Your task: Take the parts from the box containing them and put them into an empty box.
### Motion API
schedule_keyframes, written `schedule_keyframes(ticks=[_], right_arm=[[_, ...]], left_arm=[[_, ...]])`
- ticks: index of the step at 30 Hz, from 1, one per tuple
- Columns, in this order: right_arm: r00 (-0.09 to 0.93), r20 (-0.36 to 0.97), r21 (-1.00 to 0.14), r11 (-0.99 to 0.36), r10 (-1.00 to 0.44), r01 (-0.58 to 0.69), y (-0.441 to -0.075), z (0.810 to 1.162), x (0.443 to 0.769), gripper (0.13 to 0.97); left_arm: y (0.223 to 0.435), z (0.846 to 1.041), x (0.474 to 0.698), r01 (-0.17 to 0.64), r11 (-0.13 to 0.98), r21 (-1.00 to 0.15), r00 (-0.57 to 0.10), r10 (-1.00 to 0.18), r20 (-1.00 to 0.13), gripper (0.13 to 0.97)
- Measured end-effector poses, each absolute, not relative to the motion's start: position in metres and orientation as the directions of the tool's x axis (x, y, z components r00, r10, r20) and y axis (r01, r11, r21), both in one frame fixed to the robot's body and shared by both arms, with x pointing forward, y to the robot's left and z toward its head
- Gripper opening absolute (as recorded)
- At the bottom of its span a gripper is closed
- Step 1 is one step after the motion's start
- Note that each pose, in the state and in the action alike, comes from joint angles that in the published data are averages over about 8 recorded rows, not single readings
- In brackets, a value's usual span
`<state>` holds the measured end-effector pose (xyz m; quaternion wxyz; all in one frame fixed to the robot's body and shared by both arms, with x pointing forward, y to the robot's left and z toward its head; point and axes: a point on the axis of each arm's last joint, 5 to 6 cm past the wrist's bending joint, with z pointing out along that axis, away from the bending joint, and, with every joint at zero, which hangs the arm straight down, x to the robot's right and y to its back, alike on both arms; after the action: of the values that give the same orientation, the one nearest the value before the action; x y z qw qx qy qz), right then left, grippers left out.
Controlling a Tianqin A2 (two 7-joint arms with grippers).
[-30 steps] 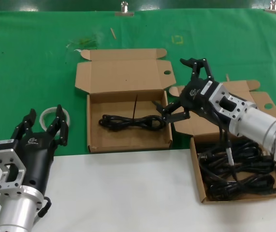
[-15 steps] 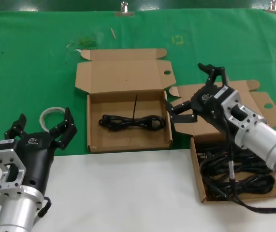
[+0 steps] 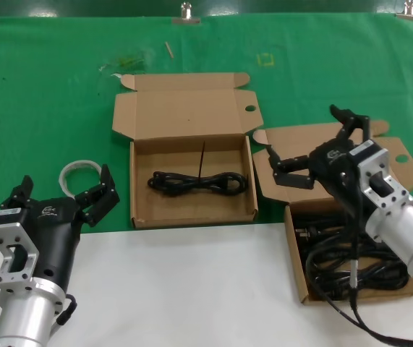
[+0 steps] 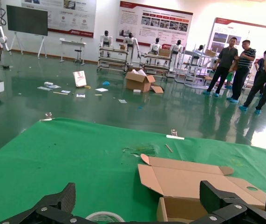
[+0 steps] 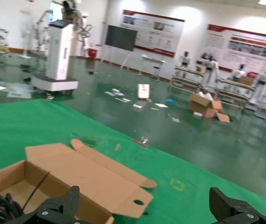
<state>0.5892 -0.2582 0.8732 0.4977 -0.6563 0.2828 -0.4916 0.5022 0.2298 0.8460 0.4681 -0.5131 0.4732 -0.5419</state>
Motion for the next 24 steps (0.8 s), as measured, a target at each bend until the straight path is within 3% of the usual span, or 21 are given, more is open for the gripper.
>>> schedule_keyframes(ticks=[13,24], right_arm=[[0.241,0.249,-0.969,-0.24,-0.938,0.066,-0.266,0.863,0.559,0.966],[0.133,0.151,-0.988,-0.148,-0.98,0.036,-0.273,0.858,0.531,0.966]], left_arm=[[0.23,0.846,0.502,0.022,-0.114,-0.993,-0.035,-0.993,0.113,0.966],[0.23,0.846,0.502,0.022,-0.114,-0.993,-0.035,-0.993,0.113,0.966]])
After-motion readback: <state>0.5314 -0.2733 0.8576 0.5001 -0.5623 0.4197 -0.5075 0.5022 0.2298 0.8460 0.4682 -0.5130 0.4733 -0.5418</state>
